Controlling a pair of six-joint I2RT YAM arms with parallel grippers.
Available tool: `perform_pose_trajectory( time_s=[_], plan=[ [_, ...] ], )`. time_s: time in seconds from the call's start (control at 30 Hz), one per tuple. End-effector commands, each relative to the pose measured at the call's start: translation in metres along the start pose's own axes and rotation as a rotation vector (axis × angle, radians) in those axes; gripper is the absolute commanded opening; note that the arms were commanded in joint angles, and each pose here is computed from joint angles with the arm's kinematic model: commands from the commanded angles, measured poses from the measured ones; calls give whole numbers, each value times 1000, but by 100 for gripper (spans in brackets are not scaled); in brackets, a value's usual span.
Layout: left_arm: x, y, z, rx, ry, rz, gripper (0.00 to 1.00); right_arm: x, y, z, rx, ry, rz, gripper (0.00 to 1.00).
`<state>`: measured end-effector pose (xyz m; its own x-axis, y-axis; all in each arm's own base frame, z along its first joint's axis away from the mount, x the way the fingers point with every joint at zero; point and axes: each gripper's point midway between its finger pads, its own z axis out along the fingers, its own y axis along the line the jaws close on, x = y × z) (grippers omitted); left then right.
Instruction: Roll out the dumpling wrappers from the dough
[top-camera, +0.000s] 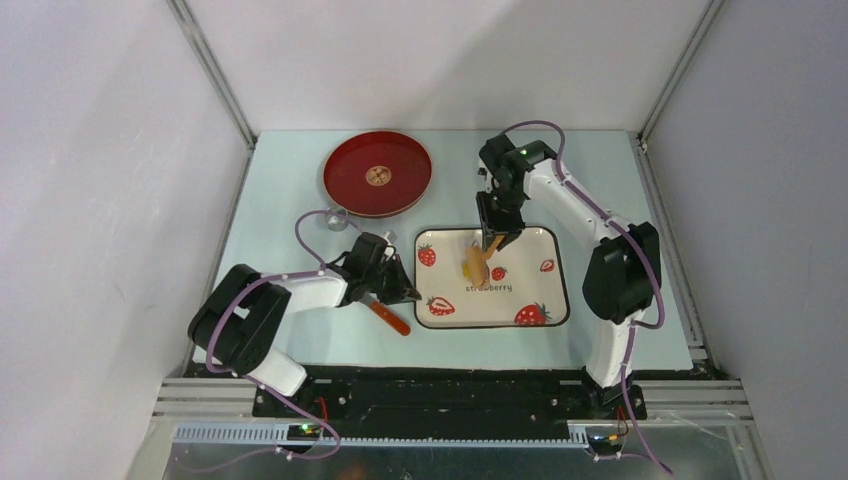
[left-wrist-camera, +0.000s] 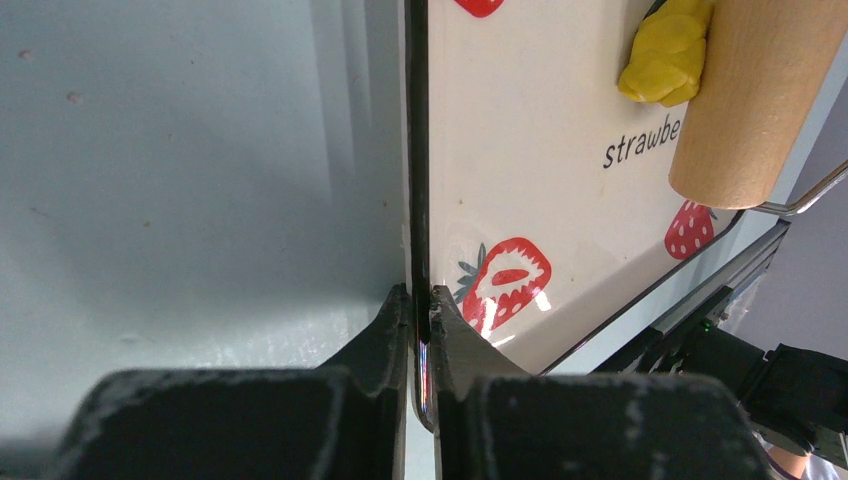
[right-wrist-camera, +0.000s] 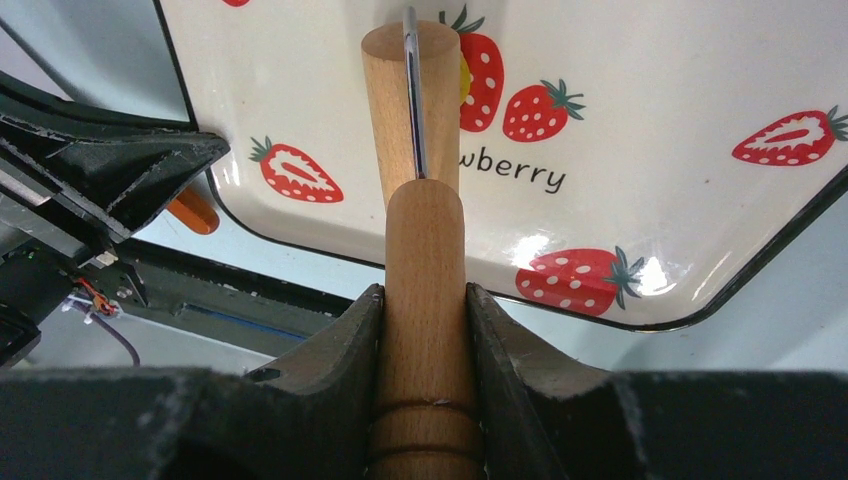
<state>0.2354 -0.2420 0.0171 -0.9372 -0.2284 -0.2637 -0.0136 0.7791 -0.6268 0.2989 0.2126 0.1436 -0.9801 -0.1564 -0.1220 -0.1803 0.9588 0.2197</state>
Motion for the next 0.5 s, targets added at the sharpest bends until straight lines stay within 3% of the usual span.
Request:
perform_pose_trajectory(
  time_s=[0.0,0.2,0.47],
  plan=[
    [6,12,4,-39,11,14,0,-6,-15,22,96,-11,10,0],
    [6,12,4,-39,13,14,0,-4,-26,33,138,-7,11,0],
    [7,12,4,-38,16,15,0,-3,-6,36,70,-22,-20,0]
  ],
)
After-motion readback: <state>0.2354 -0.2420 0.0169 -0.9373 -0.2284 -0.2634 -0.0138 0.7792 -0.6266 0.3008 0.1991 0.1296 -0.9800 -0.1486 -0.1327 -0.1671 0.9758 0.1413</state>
